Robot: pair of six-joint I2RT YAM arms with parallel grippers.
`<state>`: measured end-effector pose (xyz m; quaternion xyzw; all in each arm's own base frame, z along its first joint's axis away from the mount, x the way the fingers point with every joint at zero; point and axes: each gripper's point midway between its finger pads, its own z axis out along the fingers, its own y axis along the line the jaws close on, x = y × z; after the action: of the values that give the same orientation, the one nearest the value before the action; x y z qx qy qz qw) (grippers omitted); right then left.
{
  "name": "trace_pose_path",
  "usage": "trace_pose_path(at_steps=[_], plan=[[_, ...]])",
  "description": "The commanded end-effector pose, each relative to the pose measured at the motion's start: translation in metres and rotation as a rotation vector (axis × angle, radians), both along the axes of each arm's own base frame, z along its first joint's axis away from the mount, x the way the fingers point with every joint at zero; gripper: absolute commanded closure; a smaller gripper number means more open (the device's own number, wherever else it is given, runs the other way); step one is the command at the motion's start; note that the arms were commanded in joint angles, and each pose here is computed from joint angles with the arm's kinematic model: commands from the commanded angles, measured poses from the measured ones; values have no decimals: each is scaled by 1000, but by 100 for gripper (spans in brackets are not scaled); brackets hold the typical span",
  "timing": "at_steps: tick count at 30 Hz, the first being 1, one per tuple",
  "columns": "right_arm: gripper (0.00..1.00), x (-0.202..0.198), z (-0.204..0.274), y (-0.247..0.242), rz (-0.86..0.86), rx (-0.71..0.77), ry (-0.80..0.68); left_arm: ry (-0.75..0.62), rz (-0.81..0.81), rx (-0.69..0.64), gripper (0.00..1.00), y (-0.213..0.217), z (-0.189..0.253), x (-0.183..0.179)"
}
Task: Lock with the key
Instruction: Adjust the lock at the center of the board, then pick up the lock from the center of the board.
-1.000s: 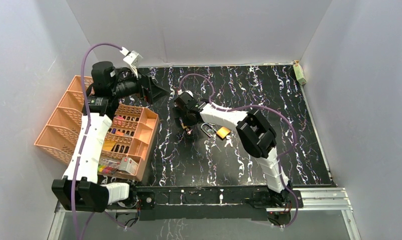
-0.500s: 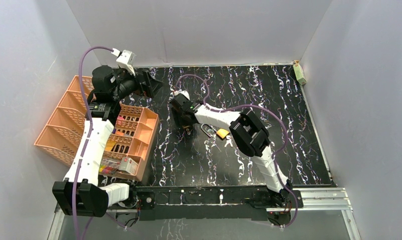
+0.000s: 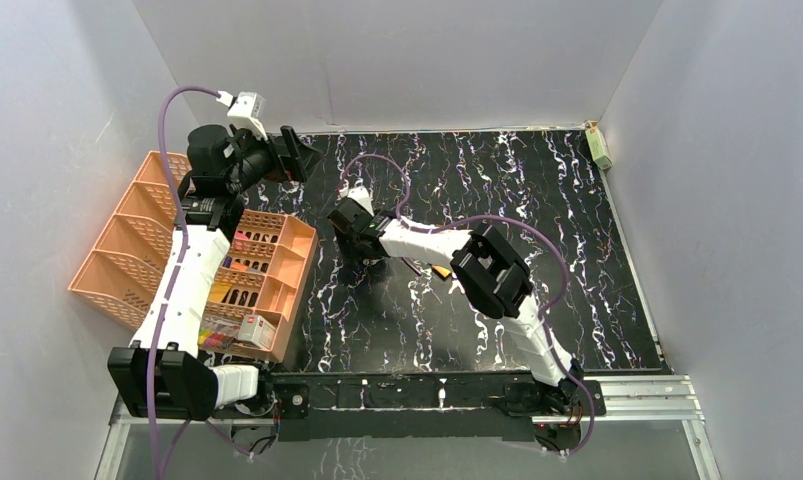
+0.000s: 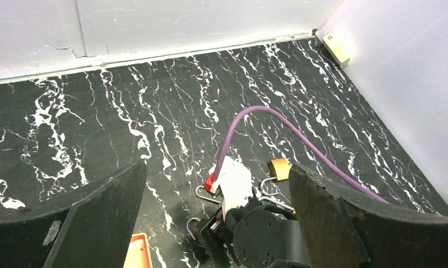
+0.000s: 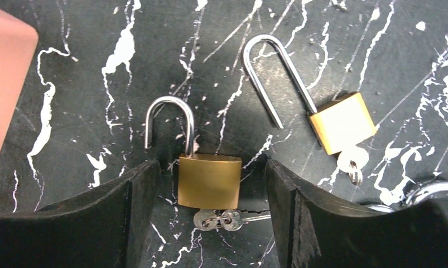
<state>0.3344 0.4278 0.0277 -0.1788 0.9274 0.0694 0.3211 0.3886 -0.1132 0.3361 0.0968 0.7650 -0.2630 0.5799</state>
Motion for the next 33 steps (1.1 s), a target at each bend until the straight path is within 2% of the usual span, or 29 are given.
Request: trace_pose_path(at_steps=[1, 8, 16, 21, 26, 33], plan=[[21, -19, -21, -34, -54, -110, 63, -72, 0, -66, 2, -2, 24, -1], [14, -24, -19, -39, -117, -95, 79, -69, -39, -71, 2, -8, 18, -7], [13, -37, -19, -63, -349, -155, 153, -87, 1, -40, 2, 0, 17, -16], [13, -46, -21, -58, -422, -117, 214, -73, 11, -66, 2, -1, 12, -14], [14, -39, -22, -44, -376, -88, 206, -56, 26, -88, 2, -4, 7, -12], [9, -16, -18, -20, -92, -118, 86, -53, 49, -65, 2, -3, -3, -15]])
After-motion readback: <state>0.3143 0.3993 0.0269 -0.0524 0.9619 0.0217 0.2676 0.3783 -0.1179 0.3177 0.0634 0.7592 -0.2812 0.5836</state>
